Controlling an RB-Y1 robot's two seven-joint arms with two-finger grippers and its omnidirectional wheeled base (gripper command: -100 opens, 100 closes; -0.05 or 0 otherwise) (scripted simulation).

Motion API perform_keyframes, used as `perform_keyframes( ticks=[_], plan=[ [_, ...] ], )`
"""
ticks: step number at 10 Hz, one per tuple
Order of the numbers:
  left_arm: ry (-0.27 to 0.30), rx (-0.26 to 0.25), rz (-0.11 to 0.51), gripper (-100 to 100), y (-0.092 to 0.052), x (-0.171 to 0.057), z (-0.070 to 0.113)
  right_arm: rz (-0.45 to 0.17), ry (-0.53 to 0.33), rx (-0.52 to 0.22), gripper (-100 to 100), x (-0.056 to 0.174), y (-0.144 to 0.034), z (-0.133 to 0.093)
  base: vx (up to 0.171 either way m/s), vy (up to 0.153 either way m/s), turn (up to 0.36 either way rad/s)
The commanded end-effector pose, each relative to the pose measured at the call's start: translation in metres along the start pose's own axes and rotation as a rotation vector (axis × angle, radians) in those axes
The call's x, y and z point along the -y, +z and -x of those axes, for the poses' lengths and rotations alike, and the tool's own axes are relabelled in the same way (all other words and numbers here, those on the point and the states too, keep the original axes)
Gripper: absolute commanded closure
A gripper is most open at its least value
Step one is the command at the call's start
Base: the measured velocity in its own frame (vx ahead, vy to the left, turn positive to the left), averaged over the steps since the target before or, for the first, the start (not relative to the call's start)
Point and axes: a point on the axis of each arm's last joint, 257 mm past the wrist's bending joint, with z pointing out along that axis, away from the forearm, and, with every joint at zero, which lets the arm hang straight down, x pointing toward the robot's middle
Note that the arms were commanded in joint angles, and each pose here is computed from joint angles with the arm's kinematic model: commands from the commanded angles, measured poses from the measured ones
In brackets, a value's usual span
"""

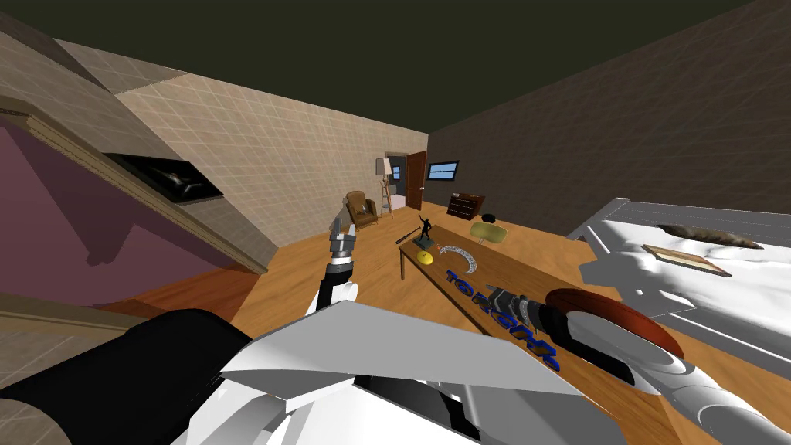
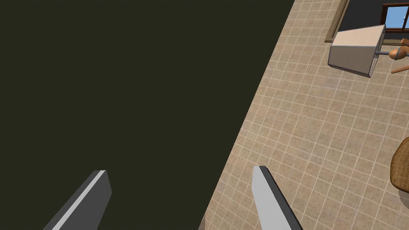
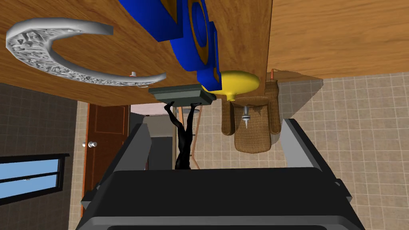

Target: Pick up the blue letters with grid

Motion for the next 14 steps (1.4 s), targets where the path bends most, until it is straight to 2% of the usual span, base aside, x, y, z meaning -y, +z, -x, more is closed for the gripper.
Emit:
perform_keyframes(
  ticks=[1, 2, 5, 6, 8, 10, 12, 14],
  plan=[
    [0.0, 0.0, 0.0, 0, 0.0, 0.0, 0.0, -0.012, -0.002, -0.048, -100, 0.011, -0.007, -0.02, 0.044, 0.021, 0.111],
    [0.0, 0.0, 0.0, 0, 0.0, 0.0, 0.0, -0.013, -0.002, -0.049, -100, 0.011, -0.008, -0.02, 0.022, 0.012, -0.027],
    [0.0, 0.0, 0.0, 0, 0.0, 0.0, 0.0, -0.026, -0.024, -0.27, -100, 0.032, -0.046, -0.104, 0.057, 0.056, 0.277],
    [0.0, 0.0, 0.0, 0, 0.0, 0.0, 0.0, -0.036, -0.025, -0.287, -100, 0.036, -0.05, -0.111, 0.075, 0.052, 0.095],
    [0.0, 0.0, 0.0, 0, 0.0, 0.0, 0.0, -0.037, -0.028, -0.422, -100, 0.043, -0.082, -0.16, 0.07, 0.075, 0.197],
    [0.0, 0.0, 0.0, 0, 0.0, 0.0, 0.0, -0.042, -0.025, -0.429, -100, 0.045, -0.084, -0.163, 0.032, 0.034, 0.037],
    [0.0, 0.0, 0.0, 0, 0.0, 0.0, 0.0, -0.041, -0.018, -0.547, -100, 0.048, -0.117, -0.205, 0.038, 0.049, 0.163],
    [0.0, 0.0, 0.0, 0, 0.0, 0.0, 0.0, -0.036, -0.009, -0.635, -100, 0.047, -0.143, -0.235, 0.055, 0.082, 0.146]
  ],
)
